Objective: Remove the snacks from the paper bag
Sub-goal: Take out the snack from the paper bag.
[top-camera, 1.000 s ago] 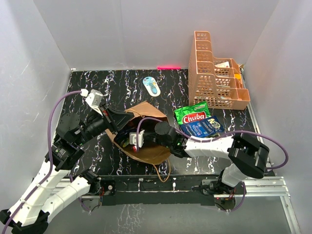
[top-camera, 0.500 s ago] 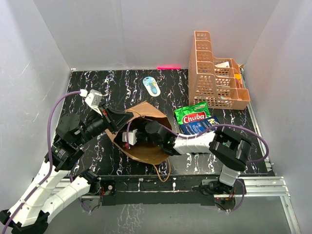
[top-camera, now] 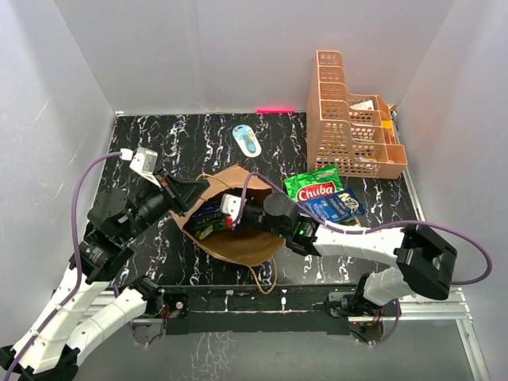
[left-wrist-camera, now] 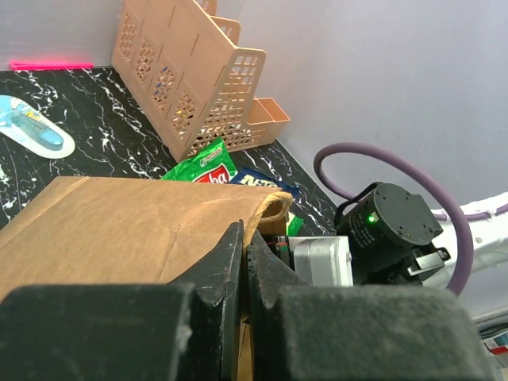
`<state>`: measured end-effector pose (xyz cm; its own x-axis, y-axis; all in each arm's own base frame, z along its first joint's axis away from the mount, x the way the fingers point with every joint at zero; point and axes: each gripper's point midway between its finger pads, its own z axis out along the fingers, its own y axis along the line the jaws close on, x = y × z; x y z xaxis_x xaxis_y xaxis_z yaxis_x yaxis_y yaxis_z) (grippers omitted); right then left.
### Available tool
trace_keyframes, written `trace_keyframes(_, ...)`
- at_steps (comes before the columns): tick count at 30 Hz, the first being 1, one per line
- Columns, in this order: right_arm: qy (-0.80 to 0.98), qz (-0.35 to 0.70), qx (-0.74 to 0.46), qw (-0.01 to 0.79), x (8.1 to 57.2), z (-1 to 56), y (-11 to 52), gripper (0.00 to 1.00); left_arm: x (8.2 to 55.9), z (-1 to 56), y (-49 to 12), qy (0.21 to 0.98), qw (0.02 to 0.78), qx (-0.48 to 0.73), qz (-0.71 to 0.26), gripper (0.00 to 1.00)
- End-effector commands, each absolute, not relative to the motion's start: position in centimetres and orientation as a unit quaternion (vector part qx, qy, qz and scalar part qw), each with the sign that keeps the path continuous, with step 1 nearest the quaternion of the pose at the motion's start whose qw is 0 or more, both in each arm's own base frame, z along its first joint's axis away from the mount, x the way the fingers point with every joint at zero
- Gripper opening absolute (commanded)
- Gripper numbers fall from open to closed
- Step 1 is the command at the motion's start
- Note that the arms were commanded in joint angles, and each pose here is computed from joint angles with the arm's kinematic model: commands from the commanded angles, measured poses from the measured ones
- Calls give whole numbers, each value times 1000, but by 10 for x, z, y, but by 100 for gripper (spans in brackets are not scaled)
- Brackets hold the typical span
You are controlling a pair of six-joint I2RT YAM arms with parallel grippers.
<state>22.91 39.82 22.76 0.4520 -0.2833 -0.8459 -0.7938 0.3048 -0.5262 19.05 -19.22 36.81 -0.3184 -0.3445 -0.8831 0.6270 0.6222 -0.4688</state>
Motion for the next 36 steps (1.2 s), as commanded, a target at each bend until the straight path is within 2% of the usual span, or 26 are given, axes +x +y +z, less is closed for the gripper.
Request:
trace_keyframes(1, 520, 274, -475, 654, 222, 263, 394, 8, 194, 375, -185, 691, 587, 79, -414, 0)
trace_keyframes(6, 535, 274, -484, 636, 215, 258, 384, 8, 200, 371, -180, 701, 586, 61, -401, 0)
trace_keyframes(12, 607, 233, -442, 618, 238, 247, 375, 9, 200, 372, -182, 700, 585, 59, -406, 0)
trace_keyframes(14, 597, 243, -466, 606, 232, 239, 382, 17, 200, 372, -182, 701, 583, 59, -406, 0)
trace_keyframes(18, 593, 260, -491, 583, 226, 225, 394, 22, 199, 372, -182, 702, 582, 60, -406, 0)
trace_keyframes(22, 595, 257, -500, 574, 227, 222, 398, 42, 198, 372, -180, 702, 584, 59, -404, 0)
trace_keyframes(27, 556, 274, -528, 581, 216, 233, 403, 56, 199, 373, -182, 701, 583, 62, -406, 0)
trace_keyframes(36, 453, 283, -581, 614, 205, 243, 423, 62, 200, 374, -184, 700, 582, 65, -408, 0)
